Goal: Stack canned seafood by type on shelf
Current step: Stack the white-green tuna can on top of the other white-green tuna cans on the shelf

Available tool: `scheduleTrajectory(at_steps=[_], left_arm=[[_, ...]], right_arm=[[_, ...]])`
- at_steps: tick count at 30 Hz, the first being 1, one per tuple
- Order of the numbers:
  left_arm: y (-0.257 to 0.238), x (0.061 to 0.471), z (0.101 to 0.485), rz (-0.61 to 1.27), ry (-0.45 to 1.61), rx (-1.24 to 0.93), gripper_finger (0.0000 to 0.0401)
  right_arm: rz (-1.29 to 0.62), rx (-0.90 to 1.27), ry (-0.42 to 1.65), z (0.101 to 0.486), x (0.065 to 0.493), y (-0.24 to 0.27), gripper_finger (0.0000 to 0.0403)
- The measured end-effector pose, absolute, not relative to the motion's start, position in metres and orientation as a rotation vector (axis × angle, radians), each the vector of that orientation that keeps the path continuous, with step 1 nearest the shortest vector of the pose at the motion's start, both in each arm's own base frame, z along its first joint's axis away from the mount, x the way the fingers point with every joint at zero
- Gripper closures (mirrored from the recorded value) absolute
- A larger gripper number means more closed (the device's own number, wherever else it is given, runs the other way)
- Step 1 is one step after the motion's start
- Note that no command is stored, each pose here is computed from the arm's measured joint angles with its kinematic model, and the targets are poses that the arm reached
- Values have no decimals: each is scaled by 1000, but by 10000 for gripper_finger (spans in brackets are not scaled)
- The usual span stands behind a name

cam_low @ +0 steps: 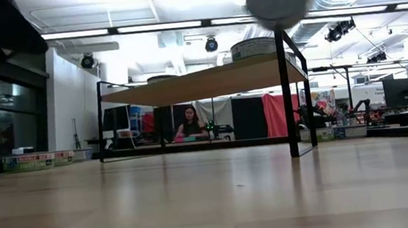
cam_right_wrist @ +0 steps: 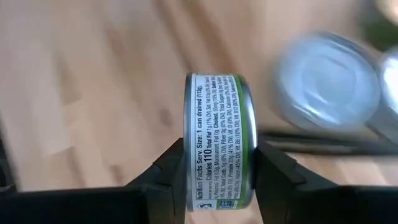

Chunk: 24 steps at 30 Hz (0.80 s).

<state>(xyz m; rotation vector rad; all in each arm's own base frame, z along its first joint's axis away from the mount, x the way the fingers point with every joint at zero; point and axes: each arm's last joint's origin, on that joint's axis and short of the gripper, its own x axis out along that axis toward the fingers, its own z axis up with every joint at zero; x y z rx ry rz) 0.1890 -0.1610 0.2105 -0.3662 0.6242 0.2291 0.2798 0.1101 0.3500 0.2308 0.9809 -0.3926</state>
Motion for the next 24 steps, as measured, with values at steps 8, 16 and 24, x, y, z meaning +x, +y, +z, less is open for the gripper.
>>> scheduleTrajectory(at_steps=[8,16,24], left_arm=[[-162,193,214,239,581,-478,401],[-154,205,218,270,519,-559,401],[-146,215,222,295,469,-614,401]], right_arm=[[-696,535,451,363,171,57,290],[-749,947,161,338,143,1,290],[-579,1121,24,305,160,-25,290]])
